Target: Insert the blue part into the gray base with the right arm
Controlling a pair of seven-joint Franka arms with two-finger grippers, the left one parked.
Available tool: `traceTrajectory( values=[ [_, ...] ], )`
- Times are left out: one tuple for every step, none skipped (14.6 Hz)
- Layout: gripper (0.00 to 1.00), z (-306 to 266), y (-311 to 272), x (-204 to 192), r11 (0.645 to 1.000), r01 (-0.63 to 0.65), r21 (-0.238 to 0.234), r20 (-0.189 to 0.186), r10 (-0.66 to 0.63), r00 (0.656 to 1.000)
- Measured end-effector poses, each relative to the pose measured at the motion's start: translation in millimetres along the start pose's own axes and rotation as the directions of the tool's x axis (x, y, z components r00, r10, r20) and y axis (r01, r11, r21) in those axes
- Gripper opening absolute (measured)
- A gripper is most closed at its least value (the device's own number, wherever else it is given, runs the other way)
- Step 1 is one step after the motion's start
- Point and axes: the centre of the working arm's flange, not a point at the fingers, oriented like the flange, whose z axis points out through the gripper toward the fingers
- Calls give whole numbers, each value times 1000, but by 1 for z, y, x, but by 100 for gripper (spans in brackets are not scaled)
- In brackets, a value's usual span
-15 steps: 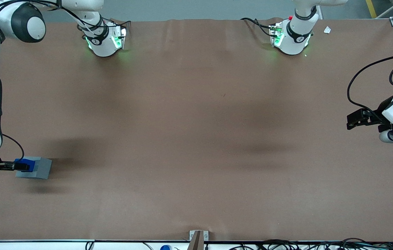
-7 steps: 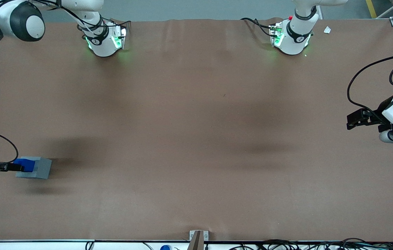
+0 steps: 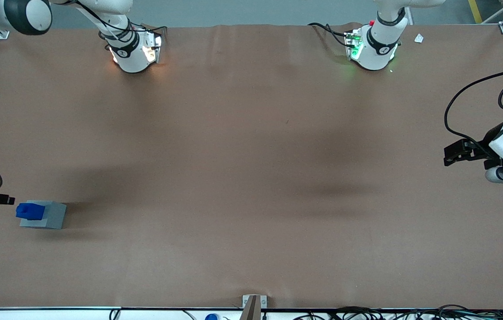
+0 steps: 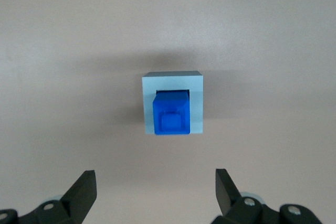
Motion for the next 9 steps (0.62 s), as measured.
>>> traceTrajectory(
  values=[
    [100, -12, -5, -9, 1000, 2, -1, -12, -2, 1000],
    [100, -24, -14, -18, 1000, 7, -1, -24, -7, 1000],
    [100, -38, -29, -29, 1000, 14, -3, -35, -15, 999],
    [100, -54, -48, -40, 1000, 22, -4, -45, -22, 999],
    [100, -69, -69, -50, 1000, 27, -7, -57, -28, 998],
    [100, -85, -92, -59, 1000, 28, -8, -67, -28, 997],
    [100, -100, -117, -70, 1000, 26, -9, -73, -27, 997],
    [100, -114, -139, -80, 1000, 26, -10, -76, -27, 997],
    [100, -128, -158, -90, 1000, 25, -11, -78, -26, 997]
  ],
)
